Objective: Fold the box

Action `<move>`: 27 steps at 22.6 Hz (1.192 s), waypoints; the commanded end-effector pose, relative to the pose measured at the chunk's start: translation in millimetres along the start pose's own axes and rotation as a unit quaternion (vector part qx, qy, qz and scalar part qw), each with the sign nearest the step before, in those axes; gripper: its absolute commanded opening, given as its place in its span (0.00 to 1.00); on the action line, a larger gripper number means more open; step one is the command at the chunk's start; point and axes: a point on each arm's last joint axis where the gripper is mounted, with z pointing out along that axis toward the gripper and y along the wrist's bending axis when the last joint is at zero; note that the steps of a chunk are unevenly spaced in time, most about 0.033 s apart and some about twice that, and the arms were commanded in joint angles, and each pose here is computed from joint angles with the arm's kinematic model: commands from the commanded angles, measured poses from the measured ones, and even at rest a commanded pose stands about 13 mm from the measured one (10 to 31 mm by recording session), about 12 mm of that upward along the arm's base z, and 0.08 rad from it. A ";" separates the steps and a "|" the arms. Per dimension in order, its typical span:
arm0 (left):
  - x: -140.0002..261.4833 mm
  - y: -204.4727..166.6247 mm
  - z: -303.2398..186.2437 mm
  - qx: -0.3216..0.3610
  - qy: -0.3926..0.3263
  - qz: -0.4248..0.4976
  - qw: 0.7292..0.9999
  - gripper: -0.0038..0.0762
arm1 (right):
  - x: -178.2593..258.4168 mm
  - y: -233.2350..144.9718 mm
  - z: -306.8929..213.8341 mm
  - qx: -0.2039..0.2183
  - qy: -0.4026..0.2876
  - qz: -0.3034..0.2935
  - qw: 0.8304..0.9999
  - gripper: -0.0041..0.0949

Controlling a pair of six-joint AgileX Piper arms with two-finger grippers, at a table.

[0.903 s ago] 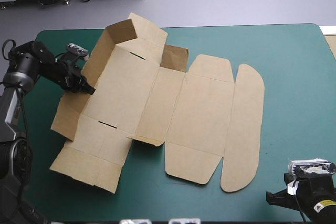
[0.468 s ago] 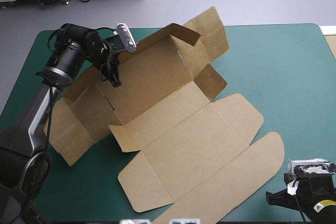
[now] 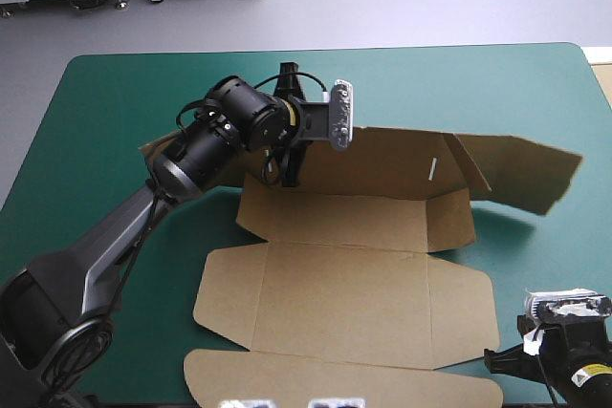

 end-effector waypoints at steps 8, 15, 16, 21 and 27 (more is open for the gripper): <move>-31.8 -25.6 -8.2 -0.130 0.017 0.001 0.991 0.04 | -49.4 1.1 -37.8 0.007 -0.113 0.042 0.993 0.03; -37.4 -53.4 0.3 -0.209 0.071 -0.027 0.975 0.04 | -143.3 -6.3 -62.5 -0.008 -0.168 0.072 0.983 0.03; -38.5 -55.5 -0.2 -0.208 0.069 -0.024 0.975 0.04 | -154.5 -7.2 -63.9 -0.011 -0.171 0.073 0.982 0.03; -39.0 -57.4 -5.1 -0.209 0.070 -0.022 0.975 0.04 | -250.3 -20.2 -19.1 -0.085 -0.130 0.106 0.982 0.03; -38.7 -57.4 -5.2 -0.209 0.071 -0.023 0.975 0.04 | -299.3 -43.2 78.0 -0.125 0.028 0.118 0.985 0.03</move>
